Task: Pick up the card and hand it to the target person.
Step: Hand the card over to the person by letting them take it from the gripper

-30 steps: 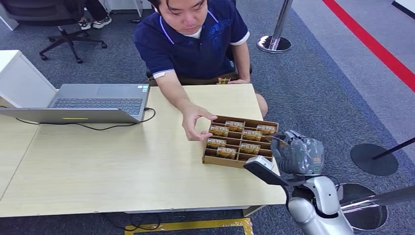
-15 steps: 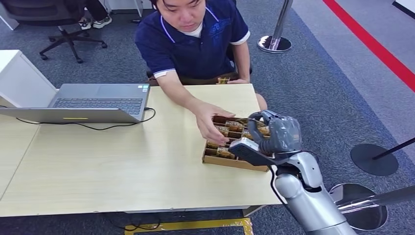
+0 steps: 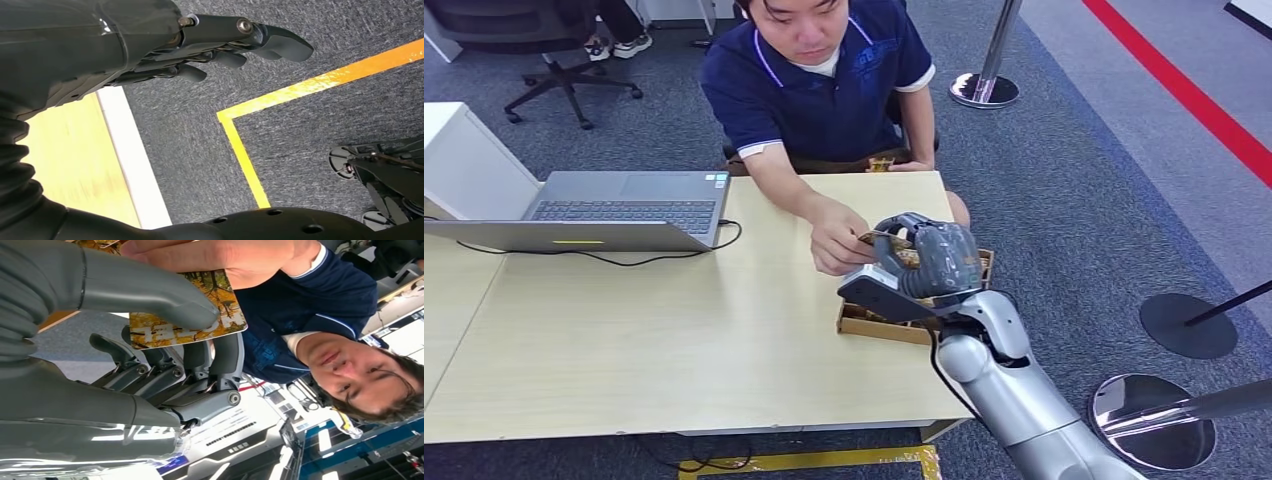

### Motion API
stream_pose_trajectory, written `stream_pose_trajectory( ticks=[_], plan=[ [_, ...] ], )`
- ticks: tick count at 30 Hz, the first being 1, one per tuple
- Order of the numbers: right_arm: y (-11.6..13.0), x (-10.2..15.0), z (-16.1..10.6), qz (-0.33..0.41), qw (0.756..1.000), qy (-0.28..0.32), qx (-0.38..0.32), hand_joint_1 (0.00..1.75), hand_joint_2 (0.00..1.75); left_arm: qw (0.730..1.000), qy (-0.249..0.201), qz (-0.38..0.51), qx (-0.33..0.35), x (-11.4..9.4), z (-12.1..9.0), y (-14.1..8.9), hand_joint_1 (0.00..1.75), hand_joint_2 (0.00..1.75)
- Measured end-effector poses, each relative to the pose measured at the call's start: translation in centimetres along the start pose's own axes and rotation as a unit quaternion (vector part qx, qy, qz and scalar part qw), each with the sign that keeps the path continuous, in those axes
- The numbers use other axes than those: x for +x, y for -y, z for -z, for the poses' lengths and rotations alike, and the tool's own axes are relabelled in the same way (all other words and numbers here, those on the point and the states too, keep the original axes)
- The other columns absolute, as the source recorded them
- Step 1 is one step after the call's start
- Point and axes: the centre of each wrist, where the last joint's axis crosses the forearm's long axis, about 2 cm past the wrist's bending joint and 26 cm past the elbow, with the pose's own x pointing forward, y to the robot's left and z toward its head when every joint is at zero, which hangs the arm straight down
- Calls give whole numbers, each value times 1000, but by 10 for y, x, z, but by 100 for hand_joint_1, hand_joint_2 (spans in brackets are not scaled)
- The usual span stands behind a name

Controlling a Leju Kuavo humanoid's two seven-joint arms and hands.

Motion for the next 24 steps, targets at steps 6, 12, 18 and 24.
stream_pose_trajectory(
  ticks=[6, 12, 18, 24],
  plan=[
    [-6, 6, 4, 18, 1000, 5, 9, 157, 175, 1000, -4, 0, 0, 0, 0, 0, 0, 175],
    [-16, 16, 14, 38, 999, 13, 20, 92, 175, 1000, -12, -2, 1, 0, 0, 0, 0, 175],
    [-22, 18, 18, 46, 998, 15, 26, 0, 175, 1000, -10, -3, 5, 0, 0, 0, 0, 0],
    [-23, 20, 19, 51, 998, 14, 21, 0, 175, 1000, -15, -5, 12, 0, 0, -1, 0, 0]
  ],
)
